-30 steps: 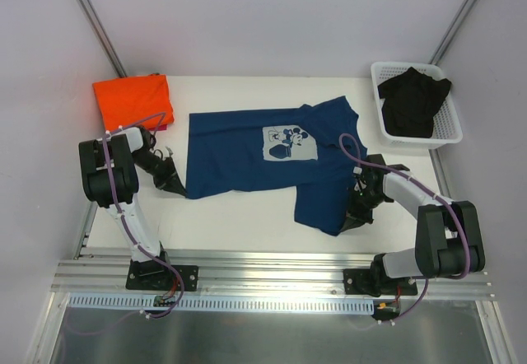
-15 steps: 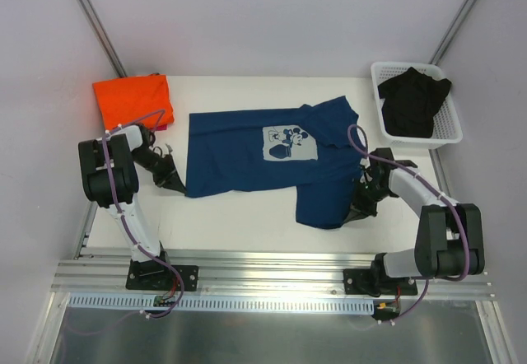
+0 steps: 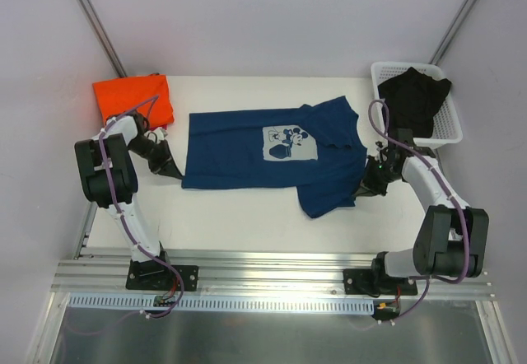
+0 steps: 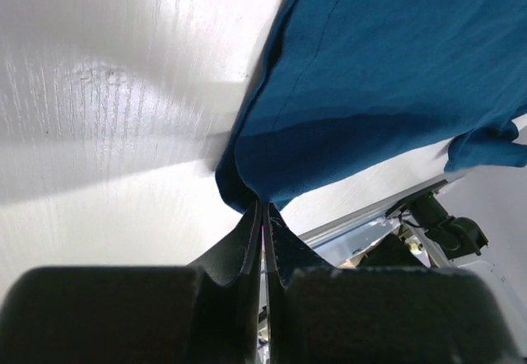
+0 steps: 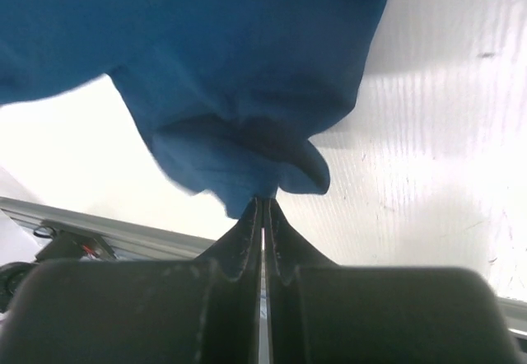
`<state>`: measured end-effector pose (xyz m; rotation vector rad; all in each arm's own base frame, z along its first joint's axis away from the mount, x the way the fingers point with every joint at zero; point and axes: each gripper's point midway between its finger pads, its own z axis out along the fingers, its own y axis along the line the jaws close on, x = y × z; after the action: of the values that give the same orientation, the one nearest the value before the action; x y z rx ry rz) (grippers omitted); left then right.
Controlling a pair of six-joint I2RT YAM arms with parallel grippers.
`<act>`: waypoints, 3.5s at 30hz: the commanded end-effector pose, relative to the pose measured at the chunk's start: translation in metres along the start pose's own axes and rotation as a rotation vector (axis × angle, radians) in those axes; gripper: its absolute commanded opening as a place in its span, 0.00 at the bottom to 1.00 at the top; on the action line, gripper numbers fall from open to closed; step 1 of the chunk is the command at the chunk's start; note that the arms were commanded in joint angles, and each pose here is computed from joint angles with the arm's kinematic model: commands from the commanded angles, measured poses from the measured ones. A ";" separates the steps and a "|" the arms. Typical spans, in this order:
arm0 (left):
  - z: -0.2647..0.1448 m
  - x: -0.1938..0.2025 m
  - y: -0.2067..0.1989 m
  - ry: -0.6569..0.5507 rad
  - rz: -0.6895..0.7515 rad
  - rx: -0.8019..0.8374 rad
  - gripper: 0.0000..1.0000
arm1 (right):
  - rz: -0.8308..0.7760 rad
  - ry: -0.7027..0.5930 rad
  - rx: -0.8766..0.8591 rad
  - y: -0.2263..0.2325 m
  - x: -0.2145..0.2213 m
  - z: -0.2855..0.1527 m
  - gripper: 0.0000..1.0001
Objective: Fold and stack the t-shirts
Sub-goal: Grap the side of the flattened tshirt closest away from the robot with both arms, then fold the other side of the tshirt into a rectangle
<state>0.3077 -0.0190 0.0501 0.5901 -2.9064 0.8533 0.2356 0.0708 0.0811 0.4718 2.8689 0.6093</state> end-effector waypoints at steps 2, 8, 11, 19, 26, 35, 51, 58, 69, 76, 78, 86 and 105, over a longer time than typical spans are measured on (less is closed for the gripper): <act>-0.013 -0.006 -0.009 -0.012 0.039 0.028 0.00 | -0.014 -0.115 -0.052 0.015 -0.036 -0.024 0.01; -0.018 -0.023 -0.019 -0.035 0.070 0.056 0.00 | -0.011 -0.164 -0.076 0.022 -0.060 -0.034 0.01; -0.023 -0.031 -0.028 -0.055 0.098 0.066 0.00 | -0.009 -0.173 -0.088 0.026 -0.066 -0.036 0.01; -0.021 -0.034 -0.043 -0.055 0.143 0.085 0.00 | -0.008 -0.186 -0.106 0.034 -0.082 -0.035 0.01; -0.024 -0.038 -0.053 -0.063 0.181 0.085 0.00 | -0.023 -0.246 -0.135 0.050 -0.114 -0.049 0.01; -0.025 -0.036 -0.057 -0.065 0.202 0.086 0.00 | -0.023 -0.272 -0.149 0.059 -0.134 -0.050 0.00; -0.028 -0.055 -0.060 -0.101 0.215 0.077 0.00 | -0.027 -0.294 -0.144 0.062 -0.150 -0.049 0.01; -0.026 -0.078 -0.061 -0.129 0.233 0.064 0.00 | -0.048 -0.315 -0.133 0.064 -0.167 -0.048 0.01; -0.027 -0.094 -0.071 -0.165 0.268 0.067 0.00 | -0.143 -0.374 -0.143 0.097 -0.214 -0.045 0.01; -0.030 -0.106 -0.079 -0.207 0.312 0.050 0.00 | -0.210 -0.384 -0.147 0.127 -0.245 -0.023 0.01; -0.030 -0.109 -0.078 -0.214 0.313 0.036 0.00 | -0.228 -0.403 -0.152 0.135 -0.253 -0.025 0.01; -0.034 -0.123 -0.076 -0.258 0.330 -0.003 0.00 | -0.243 -0.433 -0.122 0.136 -0.274 -0.015 0.01; -0.022 -0.158 -0.050 -0.303 0.304 -0.113 0.00 | -0.251 -0.456 -0.018 0.111 -0.310 0.019 0.00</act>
<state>0.4617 -0.0031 0.0672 0.2903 -3.3076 0.7399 0.5463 0.0750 0.1279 0.2276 2.4860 0.4503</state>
